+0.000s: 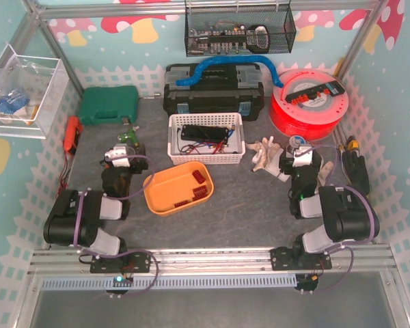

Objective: Install the large spring

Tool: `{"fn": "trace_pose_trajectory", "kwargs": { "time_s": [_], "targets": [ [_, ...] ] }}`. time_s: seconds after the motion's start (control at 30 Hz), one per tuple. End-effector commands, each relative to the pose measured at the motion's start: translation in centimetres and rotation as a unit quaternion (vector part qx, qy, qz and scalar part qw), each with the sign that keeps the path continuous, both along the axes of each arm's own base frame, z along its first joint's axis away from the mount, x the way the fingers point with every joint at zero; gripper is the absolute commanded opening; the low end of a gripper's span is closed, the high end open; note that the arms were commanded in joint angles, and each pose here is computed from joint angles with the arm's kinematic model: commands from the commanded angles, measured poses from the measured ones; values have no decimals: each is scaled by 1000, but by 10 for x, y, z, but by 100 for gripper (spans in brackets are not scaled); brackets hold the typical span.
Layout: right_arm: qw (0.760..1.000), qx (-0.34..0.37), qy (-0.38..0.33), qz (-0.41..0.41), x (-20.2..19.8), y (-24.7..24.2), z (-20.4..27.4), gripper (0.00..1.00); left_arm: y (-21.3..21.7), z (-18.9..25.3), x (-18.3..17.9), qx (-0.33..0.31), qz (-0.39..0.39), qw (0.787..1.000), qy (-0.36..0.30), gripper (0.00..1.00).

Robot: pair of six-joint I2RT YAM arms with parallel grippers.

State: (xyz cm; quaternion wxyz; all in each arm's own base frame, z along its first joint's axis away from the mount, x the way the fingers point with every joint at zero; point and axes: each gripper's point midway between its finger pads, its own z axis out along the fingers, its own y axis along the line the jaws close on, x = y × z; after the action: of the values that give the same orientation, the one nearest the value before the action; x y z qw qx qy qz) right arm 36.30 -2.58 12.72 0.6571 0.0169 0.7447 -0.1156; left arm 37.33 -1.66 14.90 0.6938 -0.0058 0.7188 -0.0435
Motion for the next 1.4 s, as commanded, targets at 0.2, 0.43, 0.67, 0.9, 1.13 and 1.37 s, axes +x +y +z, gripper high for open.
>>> {"fn": "trace_pose_trajectory", "kwargs": {
  "time_s": [0.2, 0.43, 0.67, 0.9, 1.13, 1.37],
  "targets": [
    [999, 20, -30, 21, -2, 9, 62, 99, -6, 76, 2, -42, 21, 999, 15, 99],
    [991, 116, -54, 38, -13, 16, 127, 99, -35, 148, -30, -195, -63, 978, 33, 99],
    [965, 260, -2, -30, -34, 3, 138, 99, -61, 143, -69, -303, -154, 940, 30, 99],
    [962, 263, 54, 58, -35, 37, 125, 99, -100, 122, -67, -300, -238, 921, 75, 99],
    [936, 277, 169, 138, -29, 76, 94, 89, -160, 102, -66, -207, -262, 937, 101, 99],
    [937, 234, 241, 95, -20, 71, 57, 67, -206, 77, -77, -148, -281, 939, 134, 99]
  ]
}}
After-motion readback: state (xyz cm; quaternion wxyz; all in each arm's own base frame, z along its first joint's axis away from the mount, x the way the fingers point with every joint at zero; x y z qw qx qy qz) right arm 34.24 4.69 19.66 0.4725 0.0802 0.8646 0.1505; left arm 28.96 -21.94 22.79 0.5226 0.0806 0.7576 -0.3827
